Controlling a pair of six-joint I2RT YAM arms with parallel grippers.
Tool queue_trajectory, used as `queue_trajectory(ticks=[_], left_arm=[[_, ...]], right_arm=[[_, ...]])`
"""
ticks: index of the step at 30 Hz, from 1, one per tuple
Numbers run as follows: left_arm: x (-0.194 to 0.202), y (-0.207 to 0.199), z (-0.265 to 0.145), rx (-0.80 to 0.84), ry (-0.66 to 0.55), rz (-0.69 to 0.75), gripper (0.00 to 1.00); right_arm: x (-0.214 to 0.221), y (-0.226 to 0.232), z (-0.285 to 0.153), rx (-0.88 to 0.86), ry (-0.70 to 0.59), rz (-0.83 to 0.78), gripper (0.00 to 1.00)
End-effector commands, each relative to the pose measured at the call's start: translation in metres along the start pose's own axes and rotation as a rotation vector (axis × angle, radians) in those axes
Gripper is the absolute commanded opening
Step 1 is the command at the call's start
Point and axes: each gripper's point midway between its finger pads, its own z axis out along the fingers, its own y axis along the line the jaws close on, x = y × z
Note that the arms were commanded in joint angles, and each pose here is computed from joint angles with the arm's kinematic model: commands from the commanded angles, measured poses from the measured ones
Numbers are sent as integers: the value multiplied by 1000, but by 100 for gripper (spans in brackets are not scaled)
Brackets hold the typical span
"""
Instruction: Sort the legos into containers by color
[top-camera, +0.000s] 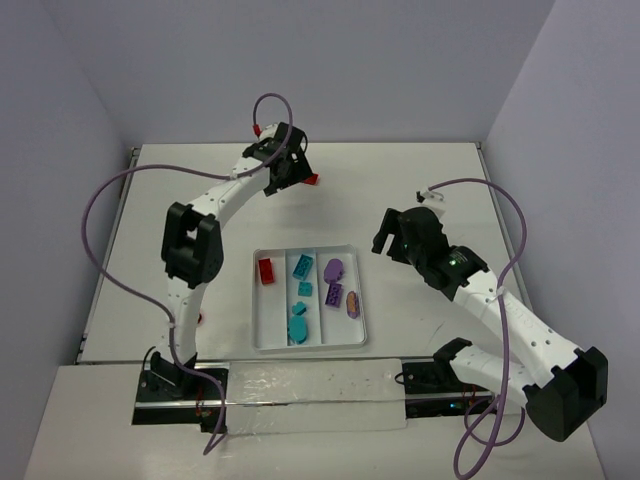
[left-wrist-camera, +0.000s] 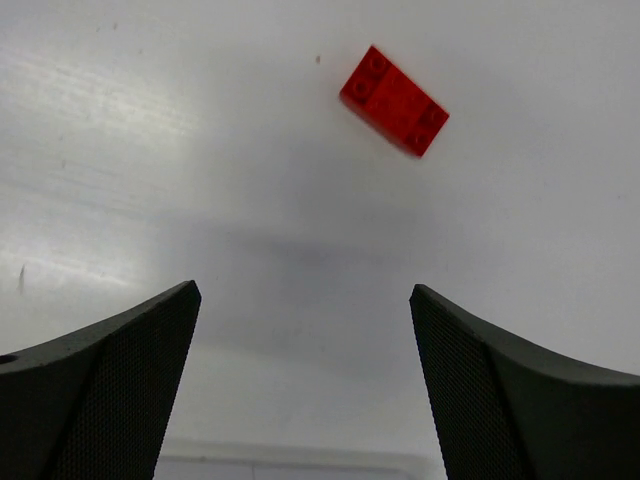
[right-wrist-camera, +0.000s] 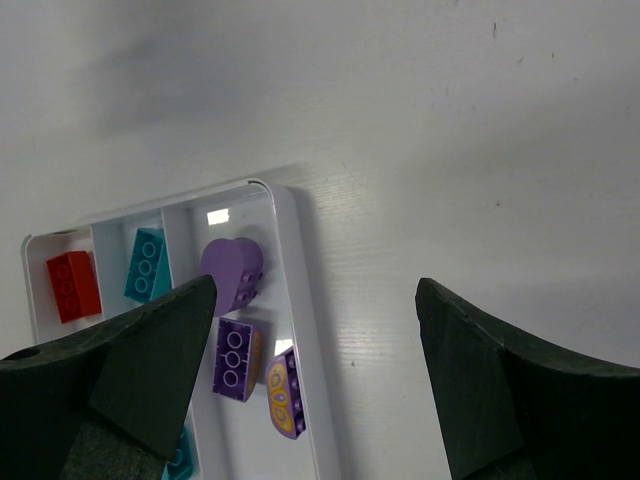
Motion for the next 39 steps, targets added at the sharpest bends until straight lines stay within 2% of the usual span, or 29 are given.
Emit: queue_trajectory(ticks=[1,7,12,16,20,31,39], left_arm=[[-21,-18,14,35,-31,28,95],[-41,-35,29,97,-90,-98,96],[-32,-43,58,92,-75,-189,99],[-23,-49,80,99,-69,-345,99],[-12,-44,101,61,-67,-432,99],[5,-45,121,23,-43,-548,99],[5,-58,127,84,-21,-595,91]], right_arm=[[-23,4,-10,10,-59,4,88],[-28,6,-11,9,-63,0,89],[-27,7,-12,4,-54,2,89],[-27,6,-16,4,-53,4,89],[-25,5,-19,1,-51,12,89],[-20,5,-18,-11,-38,13,89],[-18,5,-16,-10,-33,3,89]])
